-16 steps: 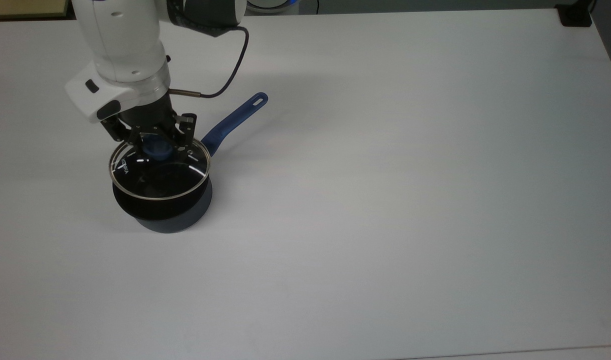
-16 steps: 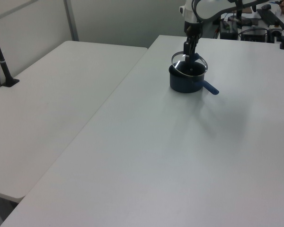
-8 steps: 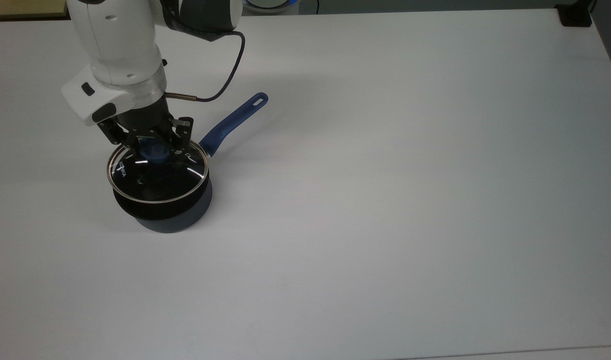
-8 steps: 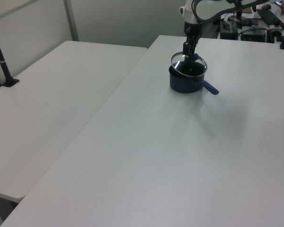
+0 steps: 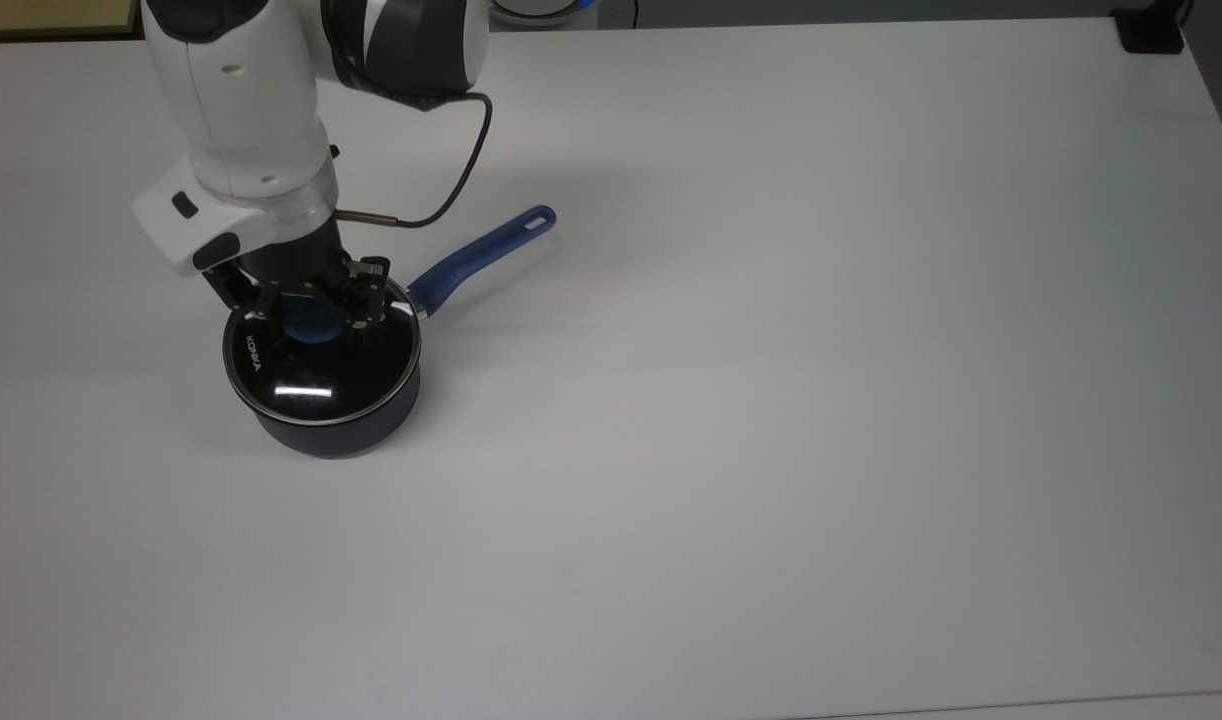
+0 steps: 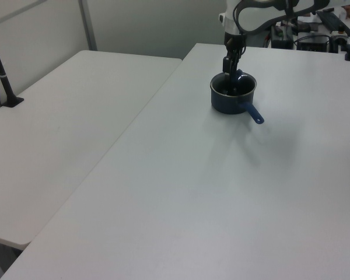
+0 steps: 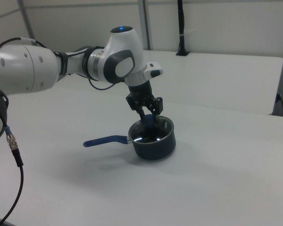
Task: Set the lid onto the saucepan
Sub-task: 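Open the gripper and raise it off the lid knob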
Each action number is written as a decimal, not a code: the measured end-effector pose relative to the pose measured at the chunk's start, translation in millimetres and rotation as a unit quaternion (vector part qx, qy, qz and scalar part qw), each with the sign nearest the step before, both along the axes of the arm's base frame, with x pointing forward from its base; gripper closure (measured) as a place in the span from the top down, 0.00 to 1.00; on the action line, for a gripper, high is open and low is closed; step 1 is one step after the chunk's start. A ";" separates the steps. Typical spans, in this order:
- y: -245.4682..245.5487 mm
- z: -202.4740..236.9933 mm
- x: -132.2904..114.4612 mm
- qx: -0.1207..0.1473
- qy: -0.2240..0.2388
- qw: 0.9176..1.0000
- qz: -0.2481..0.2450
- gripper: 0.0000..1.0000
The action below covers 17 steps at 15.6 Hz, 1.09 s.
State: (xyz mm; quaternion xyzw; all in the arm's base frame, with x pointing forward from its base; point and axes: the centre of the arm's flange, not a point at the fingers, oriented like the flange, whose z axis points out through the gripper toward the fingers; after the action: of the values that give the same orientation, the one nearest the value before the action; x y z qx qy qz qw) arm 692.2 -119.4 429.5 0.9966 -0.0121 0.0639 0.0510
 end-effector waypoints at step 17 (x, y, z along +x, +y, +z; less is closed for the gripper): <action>-7.0 20.7 -2.2 -0.003 -0.008 1.000 -0.006 1.00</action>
State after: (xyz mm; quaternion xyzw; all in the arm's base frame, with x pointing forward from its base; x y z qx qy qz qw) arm 690.0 -126.4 450.2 0.9958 -0.0183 0.0718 0.0543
